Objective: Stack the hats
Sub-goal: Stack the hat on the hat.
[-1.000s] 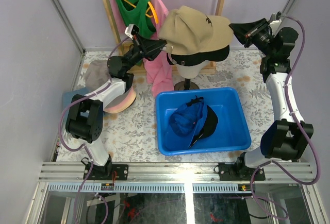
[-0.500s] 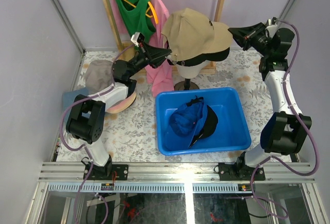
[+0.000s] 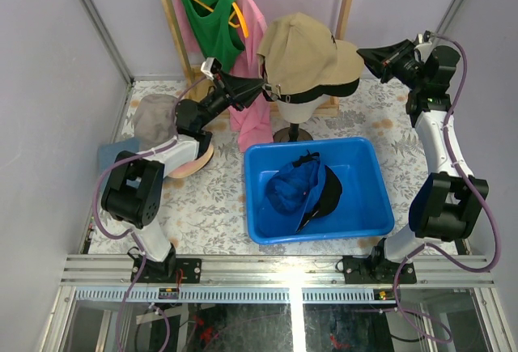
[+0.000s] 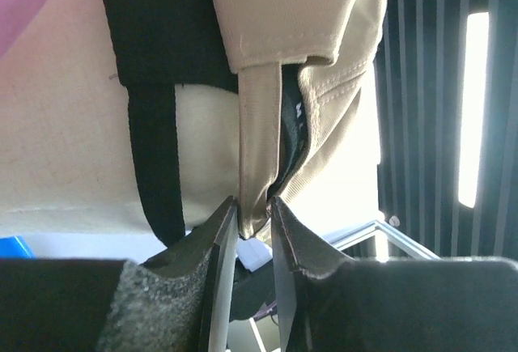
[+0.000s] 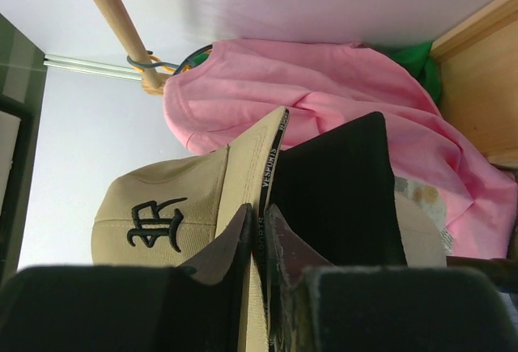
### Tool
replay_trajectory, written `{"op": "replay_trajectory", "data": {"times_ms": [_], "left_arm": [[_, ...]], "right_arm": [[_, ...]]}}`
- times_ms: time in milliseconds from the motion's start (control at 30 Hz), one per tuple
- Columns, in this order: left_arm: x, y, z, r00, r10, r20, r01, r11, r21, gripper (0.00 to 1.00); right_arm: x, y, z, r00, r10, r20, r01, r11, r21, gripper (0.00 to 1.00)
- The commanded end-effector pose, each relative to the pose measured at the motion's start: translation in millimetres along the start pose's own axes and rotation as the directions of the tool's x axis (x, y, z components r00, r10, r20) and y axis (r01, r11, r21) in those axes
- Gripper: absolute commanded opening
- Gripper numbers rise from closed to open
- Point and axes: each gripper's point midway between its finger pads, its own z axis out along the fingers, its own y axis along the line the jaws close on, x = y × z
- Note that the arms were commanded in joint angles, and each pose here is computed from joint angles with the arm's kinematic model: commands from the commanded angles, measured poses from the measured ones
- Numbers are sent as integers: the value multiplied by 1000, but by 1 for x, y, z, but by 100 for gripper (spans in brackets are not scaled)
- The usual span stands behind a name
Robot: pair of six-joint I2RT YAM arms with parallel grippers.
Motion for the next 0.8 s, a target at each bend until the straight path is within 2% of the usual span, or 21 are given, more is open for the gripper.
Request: {"op": "replay_trajectory", "data": {"times_ms": [0,300,767], "left_arm": [[-17,-25,-1,995,72,73,-77,994,77,23],[-38,-32,12,986,124,108,-132,989,66,29],[-42,-5,23,975,213,57,-204,971,-127,33]], "right_arm": [[0,-2,-1,998,-48,-27,49,999,9,5],[2,6,-2,995,-87,-44,87,996,-3,4],[5,8,-4,993,-104,-49,104,995,-4,4]]}}
